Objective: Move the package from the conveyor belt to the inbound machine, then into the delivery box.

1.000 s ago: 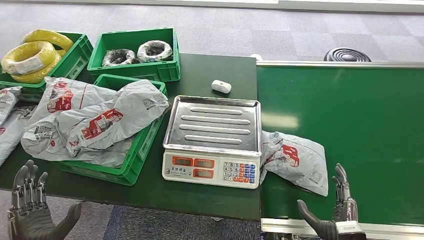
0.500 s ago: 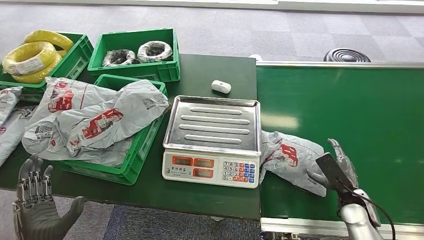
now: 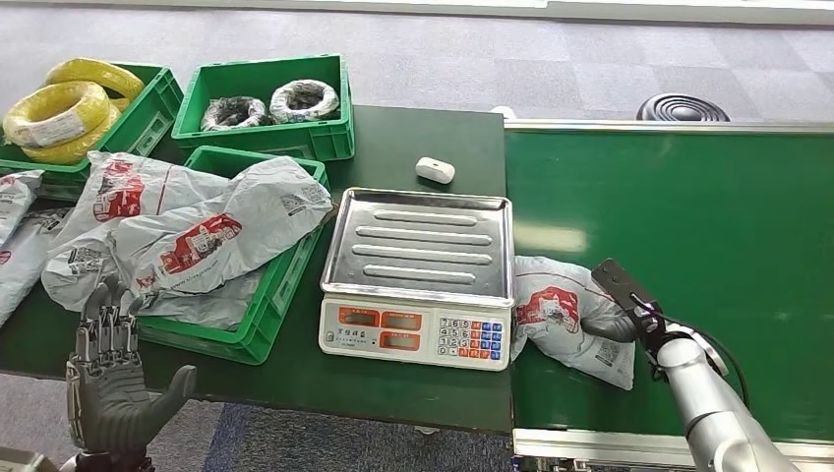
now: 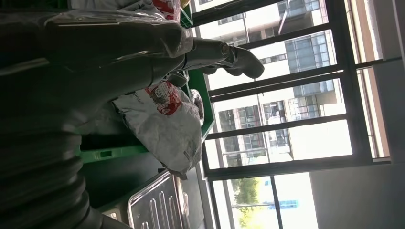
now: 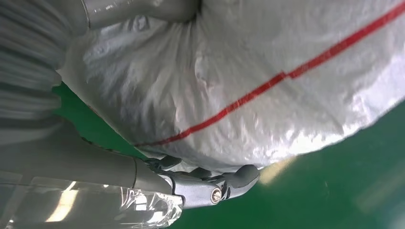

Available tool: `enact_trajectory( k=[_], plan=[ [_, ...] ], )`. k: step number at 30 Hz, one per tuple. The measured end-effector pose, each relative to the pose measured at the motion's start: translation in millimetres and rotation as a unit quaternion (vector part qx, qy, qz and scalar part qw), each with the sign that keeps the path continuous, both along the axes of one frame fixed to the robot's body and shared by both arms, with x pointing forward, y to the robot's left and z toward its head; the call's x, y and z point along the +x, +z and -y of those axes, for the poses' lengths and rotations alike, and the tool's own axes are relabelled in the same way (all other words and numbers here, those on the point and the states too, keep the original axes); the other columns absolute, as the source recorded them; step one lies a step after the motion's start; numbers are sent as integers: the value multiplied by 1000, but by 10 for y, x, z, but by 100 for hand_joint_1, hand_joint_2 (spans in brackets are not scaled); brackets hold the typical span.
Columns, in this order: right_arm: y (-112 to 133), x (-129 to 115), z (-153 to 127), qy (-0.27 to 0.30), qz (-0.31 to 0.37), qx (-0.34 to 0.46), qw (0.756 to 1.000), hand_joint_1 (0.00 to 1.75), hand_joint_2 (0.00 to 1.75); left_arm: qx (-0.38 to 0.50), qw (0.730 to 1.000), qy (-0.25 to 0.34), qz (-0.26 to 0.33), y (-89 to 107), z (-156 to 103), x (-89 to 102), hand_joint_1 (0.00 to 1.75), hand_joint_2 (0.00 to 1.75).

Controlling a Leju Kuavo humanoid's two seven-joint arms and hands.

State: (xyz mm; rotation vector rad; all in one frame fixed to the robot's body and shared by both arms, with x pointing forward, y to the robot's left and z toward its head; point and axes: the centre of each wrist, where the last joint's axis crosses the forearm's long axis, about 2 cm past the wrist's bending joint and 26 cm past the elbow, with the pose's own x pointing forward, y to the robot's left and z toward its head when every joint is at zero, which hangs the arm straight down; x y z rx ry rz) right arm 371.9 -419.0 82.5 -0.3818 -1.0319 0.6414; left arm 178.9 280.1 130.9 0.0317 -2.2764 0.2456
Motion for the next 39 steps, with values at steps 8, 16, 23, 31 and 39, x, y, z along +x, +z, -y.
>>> enact_trajectory(
  k=[8, 16, 23, 31, 39],
  plan=[
    [127, 138, -18, -4, 13, -11, 1000, 175, 175, 8, 1000, -12, -7, -29, -3, -28, 0, 175],
    [284, 209, 80, -75, 84, -28, 993, 175, 175, 25, 999, -18, -8, -12, -9, -51, 0, 175],
    [1029, 392, 303, -264, 247, -155, 920, 175, 175, 50, 999, -14, 11, 104, 78, 6, 0, 175],
    [1957, 528, 68, -178, 467, -142, 854, 175, 175, 45, 997, -25, 52, 247, 159, 217, 0, 175],
    [2390, 913, -963, 123, 433, -39, 892, 175, 175, 56, 994, -66, 64, 271, 177, 719, 0, 175]
  ],
)
